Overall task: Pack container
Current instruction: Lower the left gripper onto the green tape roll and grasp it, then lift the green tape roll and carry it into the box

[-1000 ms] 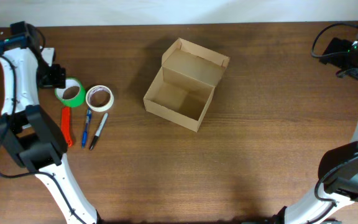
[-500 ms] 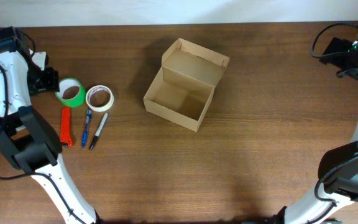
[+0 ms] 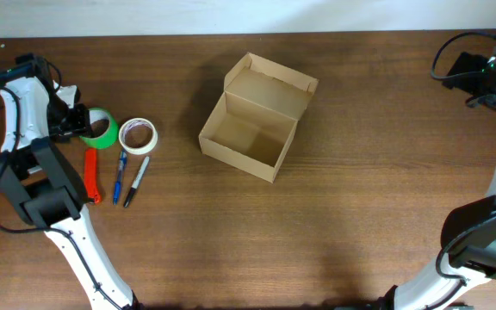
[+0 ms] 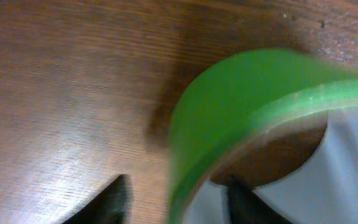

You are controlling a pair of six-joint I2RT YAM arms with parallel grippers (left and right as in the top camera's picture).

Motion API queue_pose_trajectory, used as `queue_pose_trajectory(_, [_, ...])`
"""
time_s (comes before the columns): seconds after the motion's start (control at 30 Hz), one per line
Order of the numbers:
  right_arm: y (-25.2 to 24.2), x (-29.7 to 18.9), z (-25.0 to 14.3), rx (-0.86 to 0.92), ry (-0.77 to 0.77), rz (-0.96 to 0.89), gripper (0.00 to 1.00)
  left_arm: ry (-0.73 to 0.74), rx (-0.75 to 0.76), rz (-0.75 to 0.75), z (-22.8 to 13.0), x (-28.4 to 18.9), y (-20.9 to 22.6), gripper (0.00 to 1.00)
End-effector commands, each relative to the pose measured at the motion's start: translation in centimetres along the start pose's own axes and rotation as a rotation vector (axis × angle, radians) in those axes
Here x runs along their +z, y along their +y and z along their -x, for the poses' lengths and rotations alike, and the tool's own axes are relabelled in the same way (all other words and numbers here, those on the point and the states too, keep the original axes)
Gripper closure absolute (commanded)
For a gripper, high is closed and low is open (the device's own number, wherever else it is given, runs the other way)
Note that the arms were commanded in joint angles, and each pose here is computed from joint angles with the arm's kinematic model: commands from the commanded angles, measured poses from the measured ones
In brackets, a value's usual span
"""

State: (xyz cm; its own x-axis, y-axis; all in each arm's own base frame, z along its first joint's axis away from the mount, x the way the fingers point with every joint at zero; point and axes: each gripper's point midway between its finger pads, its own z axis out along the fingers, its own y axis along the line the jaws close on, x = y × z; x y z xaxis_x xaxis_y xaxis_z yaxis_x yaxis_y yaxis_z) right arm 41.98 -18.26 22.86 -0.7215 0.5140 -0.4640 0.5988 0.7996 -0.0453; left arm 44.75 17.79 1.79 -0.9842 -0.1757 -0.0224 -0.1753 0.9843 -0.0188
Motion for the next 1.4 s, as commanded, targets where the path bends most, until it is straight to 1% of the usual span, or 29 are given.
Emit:
queue_pose_trajectory(0.0, [-0.3,-0.8,0.6,0.004,-0.026,-0.004,0.01,-0.001,-0.012,-0.038,0.3,0.7,-0.5,0.83])
queue_pose_trajectory(0.03, [-0.3,-0.8,0.6,0.004,-0.026,-0.004,0.01,-0.002,-0.019,-0.038,0.3,0.7,-0.5,0.98])
queue_pose_trajectory(0.2, [-0.3,-0.8,0.6,0.004,-0.026,-0.004,0.01,-0.007,-0.018,-0.037,0.7,-0.8,-1.1,0.98])
queue_pose_trajectory(0.3, [-0.3,-0.8,0.6,0.004,-0.026,-0.004,0.01,-0.025,0.006,-0.034,1.3,-3.1,-2.2,0.98])
queue_pose_trajectory(0.4, [-0.3,-0.8,0.6,0.004,-0.026,-0.004,0.01,-0.072,0.040,-0.028,2.3,-6.5,-3.7,0.98])
queue_pose_trajectory(0.5, [-0.3,-0.8,0.6,0.004,-0.026,-0.004,0.01,-0.142,0.090,-0.021,2.9,-11.3,-6.2,0.98])
queue_pose_trajectory(0.57, [-0.3,-0.8,0.6,0.004,-0.026,-0.004,0.01,-0.216,0.134,-0.017,3.2,-14.8,-8.3,0.98])
queue_pose_trajectory(0.63, [-0.3,-0.8,0.6,0.004,-0.026,-0.004,0.01,-0.320,0.190,-0.037,3.6,-18.5,-11.2,0.98])
queue_pose_trajectory(0.67, [-0.3,-0.8,0.6,0.004,-0.026,-0.004,0.01,-0.431,0.255,-0.073,3.8,-22.0,-14.5,0.98])
queue_pose_trajectory(0.7, [-0.3,-0.8,0.6,0.004,-0.026,-0.004,0.01,-0.481,0.304,-0.079,3.6,-23.6,-16.1,0.98])
queue_pose_trajectory(0.8, [-0.3,-0.8,0.6,0.004,-0.026,-0.004,0.01,-0.581,0.443,-0.088,2.3,-27.4,-20.7,0.98])
queue_pose_trajectory(0.87, [-0.3,-0.8,0.6,0.004,-0.026,-0.004,0.01,-0.609,0.527,-0.099,0.9,-28.8,-23.6,0.98])
queue_pose_trajectory(0.97, [-0.3,-0.8,0.6,0.004,-0.026,-0.004,0.01,-0.621,0.647,-0.114,-1.4,-29.9,-27.8,0.98])
queue_pose_trajectory(1.0, [-0.3,-0.8,0.6,0.004,-0.026,-0.004,0.00,-0.623,0.728,-0.126,-2.8,-30.2,-30.3,0.98])
queue_pose_trajectory(1.1, [-0.3,-0.8,0.6,0.004,-0.026,-0.004,0.01,-0.587,0.817,-0.105,-4.7,-29.5,-33.1,0.99])
queue_pose_trajectory(1.17, [-0.3,-0.8,0.6,0.004,-0.026,-0.004,0.01,-0.535,0.860,-0.073,-5.7,-28.1,-34.4,0.98])
queue_pose_trajectory(1.27, [-0.3,-0.8,0.6,0.004,-0.026,-0.004,0.01,-0.427,0.921,-0.044,-6.9,-24.7,-36.1,0.98])
queue_pose_trajectory(1.37, [-0.3,-0.8,0.6,0.004,-0.026,-0.004,0.00,-0.326,0.953,-0.007,-7.8,-21.3,-36.7,0.99])
